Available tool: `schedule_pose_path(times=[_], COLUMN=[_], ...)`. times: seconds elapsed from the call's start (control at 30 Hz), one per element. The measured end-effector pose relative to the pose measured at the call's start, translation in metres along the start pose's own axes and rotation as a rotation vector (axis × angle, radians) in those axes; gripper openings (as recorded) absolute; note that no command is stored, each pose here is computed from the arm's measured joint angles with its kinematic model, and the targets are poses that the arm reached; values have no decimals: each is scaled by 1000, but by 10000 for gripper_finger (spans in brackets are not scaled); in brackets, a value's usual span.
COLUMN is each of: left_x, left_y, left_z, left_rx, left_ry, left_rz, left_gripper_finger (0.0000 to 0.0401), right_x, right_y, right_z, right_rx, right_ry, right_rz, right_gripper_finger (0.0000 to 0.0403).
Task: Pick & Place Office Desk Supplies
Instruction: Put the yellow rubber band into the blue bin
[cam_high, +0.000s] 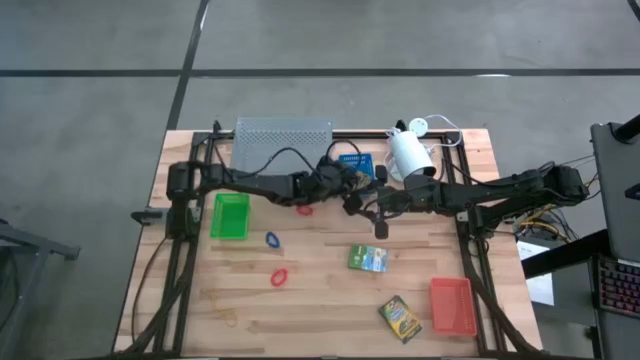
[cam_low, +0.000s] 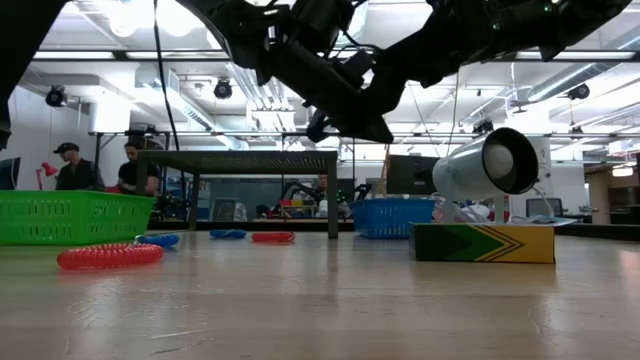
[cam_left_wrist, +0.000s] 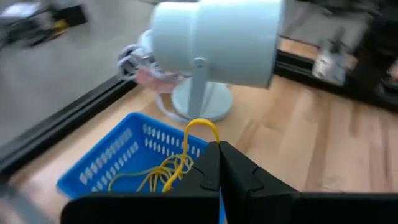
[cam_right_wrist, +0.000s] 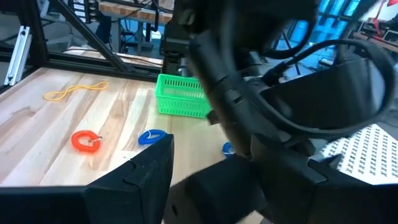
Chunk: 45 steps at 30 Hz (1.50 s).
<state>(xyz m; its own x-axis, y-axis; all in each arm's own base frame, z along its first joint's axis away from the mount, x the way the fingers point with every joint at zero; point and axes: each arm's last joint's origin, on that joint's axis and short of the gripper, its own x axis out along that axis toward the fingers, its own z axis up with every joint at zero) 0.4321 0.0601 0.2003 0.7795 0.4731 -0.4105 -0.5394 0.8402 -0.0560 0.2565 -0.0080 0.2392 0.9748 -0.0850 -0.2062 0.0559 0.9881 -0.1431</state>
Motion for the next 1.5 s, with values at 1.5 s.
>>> schedule_pose_path(times=[1.5], left_x=[23], left_y=[16], left_z=[-11], left_rx=[-14], left_ry=[101], left_rz=[171], left_gripper_finger=[0], right_x=[0], right_y=[0], right_z=[-1], right_rx=[0], right_ry=[5], right_rz=[1], right_gripper_finger=[212])
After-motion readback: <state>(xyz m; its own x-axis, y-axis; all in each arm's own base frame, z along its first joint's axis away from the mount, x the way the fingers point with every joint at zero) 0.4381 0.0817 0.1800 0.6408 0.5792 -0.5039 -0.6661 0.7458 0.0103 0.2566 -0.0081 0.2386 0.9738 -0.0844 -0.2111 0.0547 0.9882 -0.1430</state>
